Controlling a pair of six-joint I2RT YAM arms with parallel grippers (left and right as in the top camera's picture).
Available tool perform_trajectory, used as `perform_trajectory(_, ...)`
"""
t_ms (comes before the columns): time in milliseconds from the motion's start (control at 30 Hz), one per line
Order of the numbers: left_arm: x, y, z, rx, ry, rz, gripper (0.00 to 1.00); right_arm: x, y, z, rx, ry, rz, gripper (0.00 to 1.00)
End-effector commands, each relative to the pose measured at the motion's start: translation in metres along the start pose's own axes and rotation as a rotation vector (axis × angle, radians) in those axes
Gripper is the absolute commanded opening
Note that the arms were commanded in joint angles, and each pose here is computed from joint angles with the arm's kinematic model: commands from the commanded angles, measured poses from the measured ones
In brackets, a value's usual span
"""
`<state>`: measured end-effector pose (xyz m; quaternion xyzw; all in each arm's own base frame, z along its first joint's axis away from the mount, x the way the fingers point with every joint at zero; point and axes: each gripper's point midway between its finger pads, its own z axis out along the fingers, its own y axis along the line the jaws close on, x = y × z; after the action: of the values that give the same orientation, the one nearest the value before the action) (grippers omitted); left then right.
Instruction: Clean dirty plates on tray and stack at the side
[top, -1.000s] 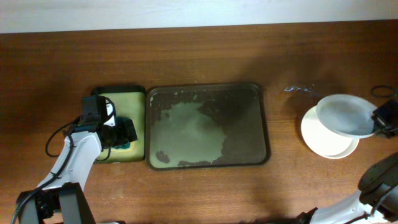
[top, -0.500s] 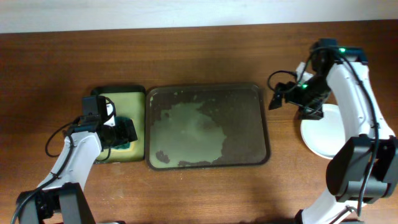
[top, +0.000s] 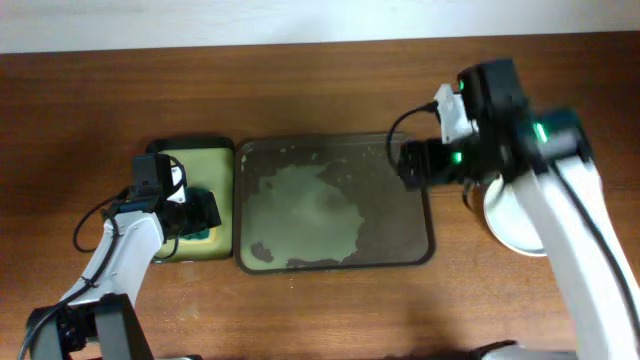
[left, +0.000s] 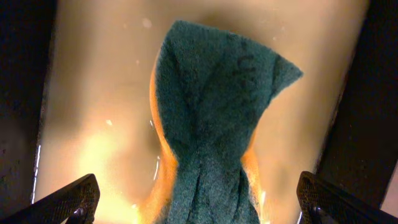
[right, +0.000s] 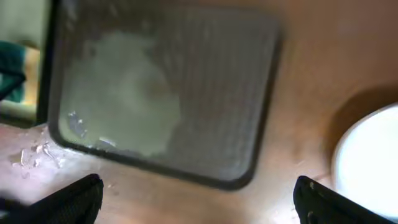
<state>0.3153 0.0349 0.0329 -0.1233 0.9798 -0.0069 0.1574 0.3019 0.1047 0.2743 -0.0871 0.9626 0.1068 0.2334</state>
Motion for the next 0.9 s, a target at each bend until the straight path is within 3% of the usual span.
perform_trajectory(0,0.000,0.000,0.000,0.000,-0.002,0.006,0.99,-0.009,-0.004,-0.079,0.137,-0.298,-0.079,0.98)
perform_trajectory(67,0.000,0.000,0.000,0.000,-0.002,0.006,0.99,-0.005,-0.009,-0.123,0.144,-0.483,-0.076,0.98)
perform_trajectory(200,0.000,0.000,0.000,0.000,-0.002,0.006,0.99,0.017,-0.013,-0.182,0.116,-1.025,-0.160,0.98)
perform_trajectory(267,0.000,0.000,0.000,0.000,-0.002,0.006,1.00,0.044,-0.022,-0.175,0.130,-1.177,-0.163,0.98)
perform_trajectory(333,0.000,0.000,0.000,0.000,-0.002,0.006,0.99,0.067,-0.034,-0.139,0.153,-1.268,-0.173,0.98)
perform_trajectory(500,0.000,0.000,0.000,0.000,-0.002,0.006,0.99,0.077,-0.052,-0.049,0.145,-1.338,-0.198,0.99)
perform_trajectory(633,0.000,0.000,0.000,0.000,-0.002,0.006,1.00,0.096,-0.068,0.024,0.139,-1.166,-0.163,0.98)
perform_trajectory(733,0.000,0.000,0.000,0.000,-0.002,0.006,0.99,0.112,-0.074,0.055,0.135,-1.026,-0.134,0.98)
perform_trajectory(867,0.000,0.000,0.000,0.000,-0.002,0.006,1.00,0.114,-0.075,0.059,0.133,-1.006,-0.130,0.98)
